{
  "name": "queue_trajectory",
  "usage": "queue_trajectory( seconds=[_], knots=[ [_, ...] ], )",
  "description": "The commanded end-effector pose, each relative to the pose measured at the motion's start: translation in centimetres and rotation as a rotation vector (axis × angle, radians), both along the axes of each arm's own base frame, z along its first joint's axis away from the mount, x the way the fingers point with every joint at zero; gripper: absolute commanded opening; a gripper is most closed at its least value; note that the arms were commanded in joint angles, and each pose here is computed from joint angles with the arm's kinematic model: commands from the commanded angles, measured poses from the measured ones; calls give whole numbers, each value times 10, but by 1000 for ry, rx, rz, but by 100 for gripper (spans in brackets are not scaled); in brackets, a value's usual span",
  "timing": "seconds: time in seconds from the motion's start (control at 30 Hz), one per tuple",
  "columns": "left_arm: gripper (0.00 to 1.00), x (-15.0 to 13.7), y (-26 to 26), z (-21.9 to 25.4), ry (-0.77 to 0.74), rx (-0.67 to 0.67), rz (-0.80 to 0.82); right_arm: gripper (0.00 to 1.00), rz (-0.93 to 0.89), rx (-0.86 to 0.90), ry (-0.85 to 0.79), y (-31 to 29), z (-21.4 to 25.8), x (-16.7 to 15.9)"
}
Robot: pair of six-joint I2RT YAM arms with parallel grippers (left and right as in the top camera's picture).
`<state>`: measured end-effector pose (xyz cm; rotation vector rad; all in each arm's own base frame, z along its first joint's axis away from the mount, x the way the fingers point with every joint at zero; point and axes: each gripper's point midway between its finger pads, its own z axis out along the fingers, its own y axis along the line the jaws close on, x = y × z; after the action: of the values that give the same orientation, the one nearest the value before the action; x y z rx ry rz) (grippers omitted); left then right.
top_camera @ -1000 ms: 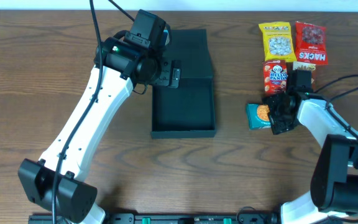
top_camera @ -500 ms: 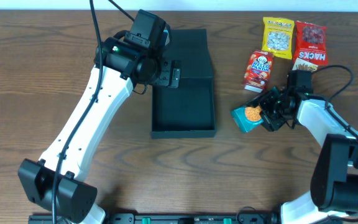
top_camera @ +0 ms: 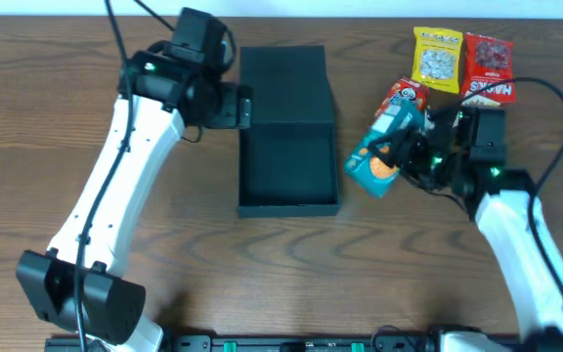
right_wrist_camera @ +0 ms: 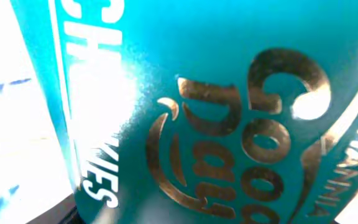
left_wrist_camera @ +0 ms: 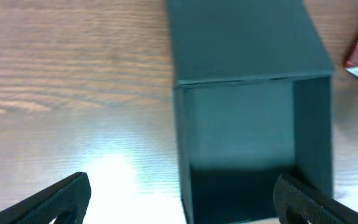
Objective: Pack container
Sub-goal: 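Carry the Chunkies box into the black box and release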
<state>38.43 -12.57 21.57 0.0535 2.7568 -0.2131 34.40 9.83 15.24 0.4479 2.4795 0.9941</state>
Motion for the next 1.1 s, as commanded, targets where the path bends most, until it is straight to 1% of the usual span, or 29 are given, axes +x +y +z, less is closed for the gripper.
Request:
queue_trajectory(
  seconds=[0.0,0.1,0.23,0.33,0.5,0.57,0.77,0.93,0.97,1.0,1.03,1.07],
  knots=[
    [96,4,20,4,-5,20,40,53,119,-21,-161,30,35,-6],
    [95,2,34,2,17,26,73,51,182,-47,-202,56,41,-14],
    [95,-1,51,-1,48,33,113,50,258,-108,-197,89,29,-26],
    [95,-3,66,-3,68,37,148,49,275,-187,-200,106,22,-30],
    [95,-2,88,-3,73,35,206,51,257,-290,-171,110,13,-27],
    [95,-1,96,-3,75,34,227,50,261,-316,-159,114,9,-24],
    [95,-3,102,-4,89,20,240,50,306,-354,-130,129,-9,-15],
    [95,-3,102,-4,89,19,240,51,347,-396,-50,131,-35,-16],
    [95,-3,102,-4,89,19,240,53,359,-407,-42,130,-37,-17],
    [95,-3,101,-4,88,19,240,59,372,-417,-41,130,-38,-18],
    [95,-3,101,-4,87,19,240,73,383,-424,-45,130,-38,-17],
    [95,-2,101,-4,83,18,240,99,391,-433,-57,130,-37,-16]
  ],
)
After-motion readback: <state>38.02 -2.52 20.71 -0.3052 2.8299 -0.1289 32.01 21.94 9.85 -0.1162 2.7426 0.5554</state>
